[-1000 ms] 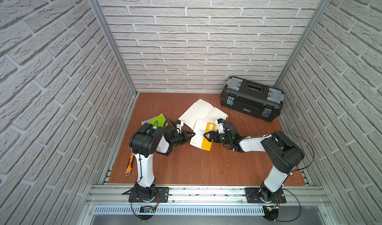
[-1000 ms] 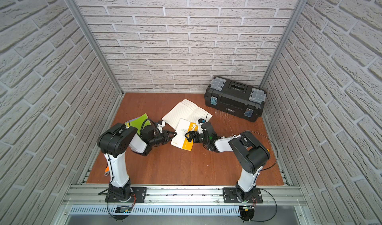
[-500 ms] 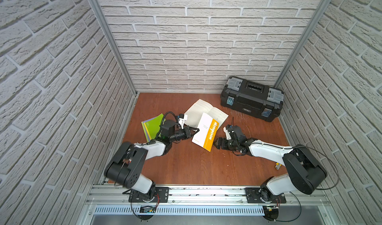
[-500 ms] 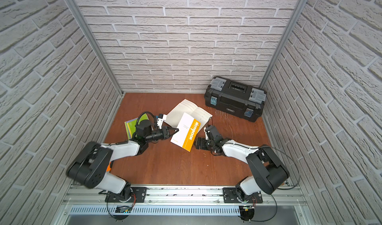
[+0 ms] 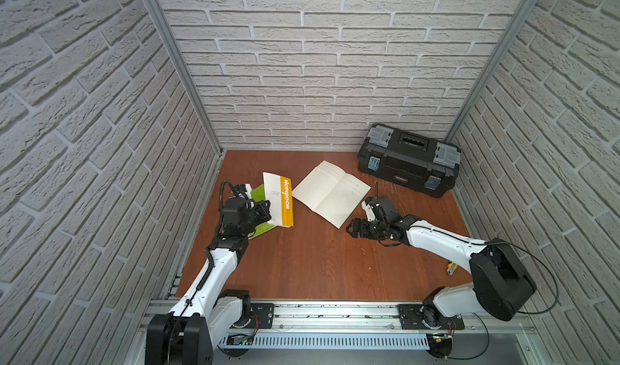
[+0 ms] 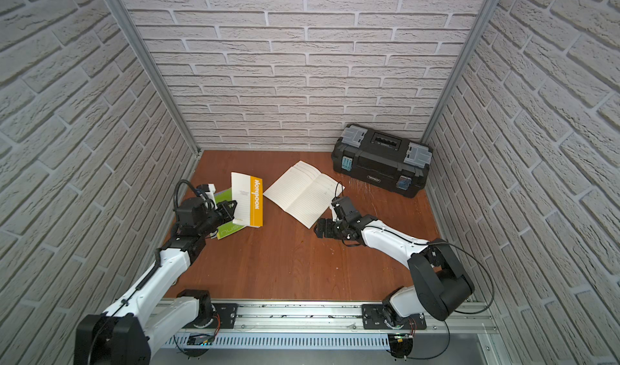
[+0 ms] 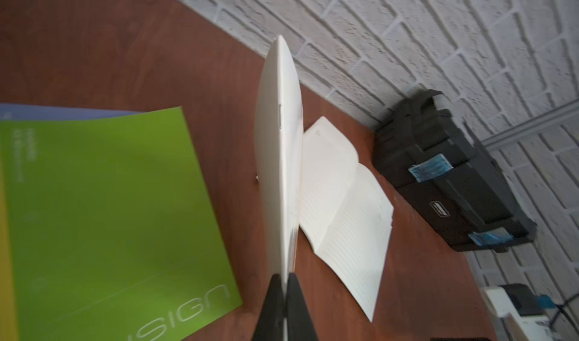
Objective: Close the notebook
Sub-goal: Place the notebook at the notebook.
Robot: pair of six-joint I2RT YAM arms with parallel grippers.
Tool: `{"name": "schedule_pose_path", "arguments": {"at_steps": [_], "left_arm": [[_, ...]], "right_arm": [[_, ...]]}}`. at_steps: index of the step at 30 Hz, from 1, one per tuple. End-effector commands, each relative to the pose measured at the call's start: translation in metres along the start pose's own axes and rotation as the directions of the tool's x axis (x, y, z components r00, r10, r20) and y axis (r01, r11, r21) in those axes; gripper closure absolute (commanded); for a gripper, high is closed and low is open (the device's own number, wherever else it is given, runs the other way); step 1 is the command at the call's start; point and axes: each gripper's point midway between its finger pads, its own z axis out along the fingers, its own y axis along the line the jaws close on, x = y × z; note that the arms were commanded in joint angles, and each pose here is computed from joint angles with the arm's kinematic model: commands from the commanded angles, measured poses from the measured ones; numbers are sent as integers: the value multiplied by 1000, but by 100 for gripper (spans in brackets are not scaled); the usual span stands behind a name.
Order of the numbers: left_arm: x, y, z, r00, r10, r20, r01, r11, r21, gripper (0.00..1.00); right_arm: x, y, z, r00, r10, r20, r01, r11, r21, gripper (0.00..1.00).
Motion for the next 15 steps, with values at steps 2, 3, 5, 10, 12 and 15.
{"name": "schedule_pose_path", "arguments": {"at_steps": [2, 3, 5, 10, 12, 15], "left_arm": [[-24, 18, 3, 994, -35, 103, 35, 999, -3, 100], [-24, 29, 6, 993, -56, 107, 59, 998, -24, 100], [-25, 43, 12, 989, -88, 116, 93, 995, -36, 100], [-27, 77, 26, 987, -124, 98, 136, 982, -134, 100], [-22, 92, 30, 987, -139, 79, 151, 971, -186, 100], [-13, 113, 30, 988, -140, 65, 152, 949, -276, 70]], "right_arm": [[1, 3, 12, 999, -26, -24, 25, 1000, -17, 7], [2, 3, 15, 999, -23, -29, 22, 1000, -17, 7], [2, 4, 22, 999, -17, -41, 16, 1000, -27, 7], [3, 6, 34, 998, -9, -66, 6, 999, -48, 7], [2, 7, 37, 998, -10, -70, 6, 999, -48, 7], [0, 10, 37, 998, -19, -66, 15, 998, -63, 7]]}}
